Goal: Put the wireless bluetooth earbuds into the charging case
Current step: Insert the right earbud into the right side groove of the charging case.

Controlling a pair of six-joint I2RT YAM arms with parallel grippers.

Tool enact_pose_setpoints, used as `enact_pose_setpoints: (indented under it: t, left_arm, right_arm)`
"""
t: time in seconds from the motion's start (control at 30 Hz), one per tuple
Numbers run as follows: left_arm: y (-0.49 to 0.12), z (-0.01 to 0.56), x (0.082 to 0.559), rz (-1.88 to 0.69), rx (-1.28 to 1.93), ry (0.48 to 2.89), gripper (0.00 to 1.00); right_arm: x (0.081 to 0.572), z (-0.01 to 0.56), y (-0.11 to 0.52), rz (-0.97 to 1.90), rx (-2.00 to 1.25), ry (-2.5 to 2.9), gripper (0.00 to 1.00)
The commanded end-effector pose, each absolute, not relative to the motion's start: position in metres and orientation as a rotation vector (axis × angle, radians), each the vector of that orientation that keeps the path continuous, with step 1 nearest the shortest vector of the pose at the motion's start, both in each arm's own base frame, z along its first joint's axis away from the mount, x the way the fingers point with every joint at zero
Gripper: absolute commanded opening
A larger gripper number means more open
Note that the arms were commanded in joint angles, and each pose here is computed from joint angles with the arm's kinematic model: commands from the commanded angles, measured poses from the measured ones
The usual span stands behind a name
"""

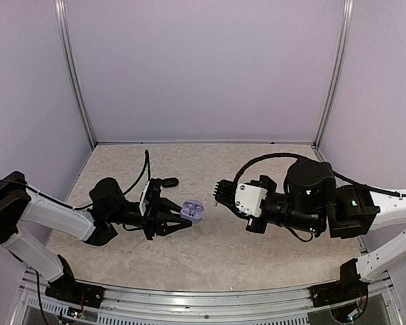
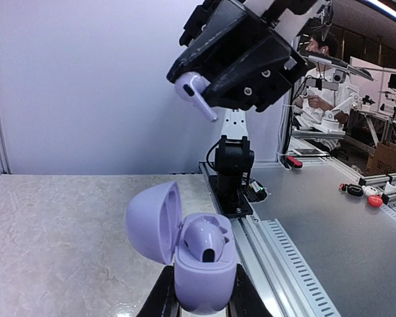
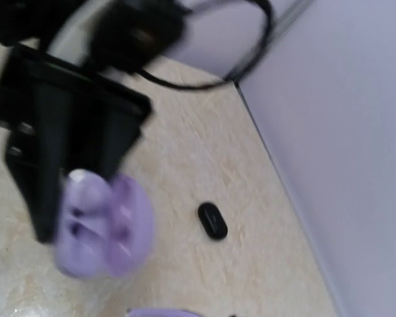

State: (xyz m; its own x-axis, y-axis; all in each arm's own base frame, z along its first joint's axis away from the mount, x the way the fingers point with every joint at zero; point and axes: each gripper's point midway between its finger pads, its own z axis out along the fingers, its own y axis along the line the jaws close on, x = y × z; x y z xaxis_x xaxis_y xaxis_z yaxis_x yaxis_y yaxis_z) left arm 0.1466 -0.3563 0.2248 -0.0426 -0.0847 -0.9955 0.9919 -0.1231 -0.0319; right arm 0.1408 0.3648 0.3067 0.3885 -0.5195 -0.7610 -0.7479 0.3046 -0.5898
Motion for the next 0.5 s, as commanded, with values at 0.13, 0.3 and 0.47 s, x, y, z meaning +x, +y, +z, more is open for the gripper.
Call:
enact_pose_setpoints:
  t: [0.13,0.3,0.47]
  left_arm:
    - [-0.366,0.236,0.137,-1.396,1.256,1.056,0.00]
    - [-0.368,0.236,0.132,-1.414,1.263,1.050,0.00]
    - [-0.370,0.238,0.130,-1.432,1.261,1.049,0.00]
  right_arm:
    - [0.128,0.317,0.387,0.055,-1.408,1.132,0.19]
    - [0.129,0.319,0.391,0.005,-1.402,1.109,0.19]
    - [0.128,0.319,0.396,-0.017,-1.403,1.091,0.19]
